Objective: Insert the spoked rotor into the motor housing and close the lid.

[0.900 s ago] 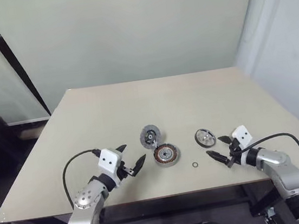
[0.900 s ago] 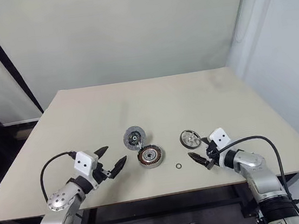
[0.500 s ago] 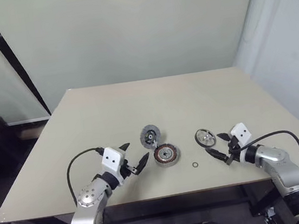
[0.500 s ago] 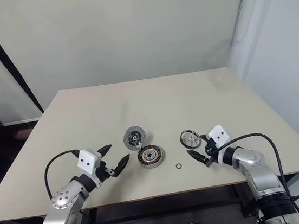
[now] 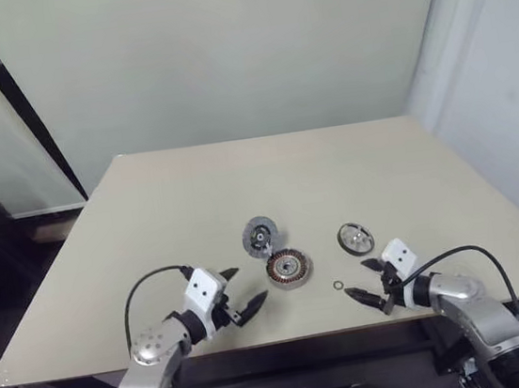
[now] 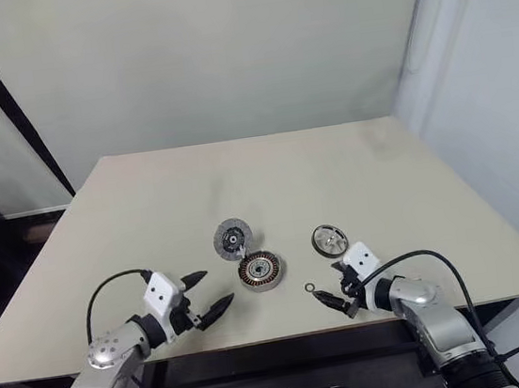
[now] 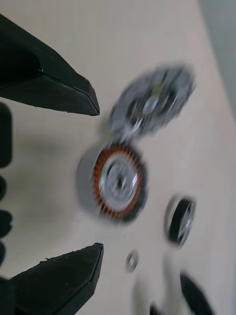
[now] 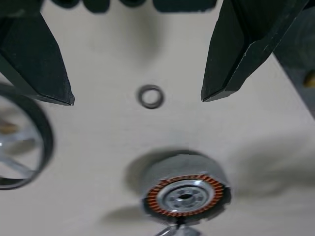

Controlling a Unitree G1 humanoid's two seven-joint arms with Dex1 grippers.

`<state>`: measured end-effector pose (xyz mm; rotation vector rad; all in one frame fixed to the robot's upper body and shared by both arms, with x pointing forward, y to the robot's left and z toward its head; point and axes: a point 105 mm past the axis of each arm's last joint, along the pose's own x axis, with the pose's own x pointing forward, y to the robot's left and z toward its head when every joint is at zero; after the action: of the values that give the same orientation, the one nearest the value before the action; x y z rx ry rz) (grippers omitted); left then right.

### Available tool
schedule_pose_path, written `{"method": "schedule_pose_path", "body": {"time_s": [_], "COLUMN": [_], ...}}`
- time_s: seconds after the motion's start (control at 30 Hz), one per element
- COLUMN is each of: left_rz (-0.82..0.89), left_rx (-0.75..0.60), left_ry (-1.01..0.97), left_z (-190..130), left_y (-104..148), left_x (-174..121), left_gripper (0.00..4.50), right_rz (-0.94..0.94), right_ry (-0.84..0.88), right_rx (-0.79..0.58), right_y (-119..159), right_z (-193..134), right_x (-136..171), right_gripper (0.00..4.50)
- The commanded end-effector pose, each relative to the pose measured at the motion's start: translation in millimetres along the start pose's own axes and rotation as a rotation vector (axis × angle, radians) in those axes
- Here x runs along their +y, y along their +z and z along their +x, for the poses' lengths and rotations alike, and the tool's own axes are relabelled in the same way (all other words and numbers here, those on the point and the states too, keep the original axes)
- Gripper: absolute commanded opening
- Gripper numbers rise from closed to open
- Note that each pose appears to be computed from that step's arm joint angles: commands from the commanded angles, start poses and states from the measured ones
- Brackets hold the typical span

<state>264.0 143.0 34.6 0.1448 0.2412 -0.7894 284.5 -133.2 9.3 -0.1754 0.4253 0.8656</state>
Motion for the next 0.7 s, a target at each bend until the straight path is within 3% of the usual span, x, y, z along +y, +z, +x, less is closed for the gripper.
{"method": "schedule_pose_path", "body": {"time_s": [0.03,0.7], "left_rz": [0.019,0.065], "left_rx": [-0.035,-0.030], "left_ry": [-0.034,-0.074], "left_z": [3,13], "left_y": [8,10], "left_x": [-6,-9], "left_gripper": [4.44,4.44], "right_rz": [-0.039,0.000], "right_ry": [-0.011,-0.041], "right_rx": [-0.024,0.025], "right_y": [11,-5], "right_z": [8,38], "right_x": [3,5], "right_gripper": [4.50,4.50]}}
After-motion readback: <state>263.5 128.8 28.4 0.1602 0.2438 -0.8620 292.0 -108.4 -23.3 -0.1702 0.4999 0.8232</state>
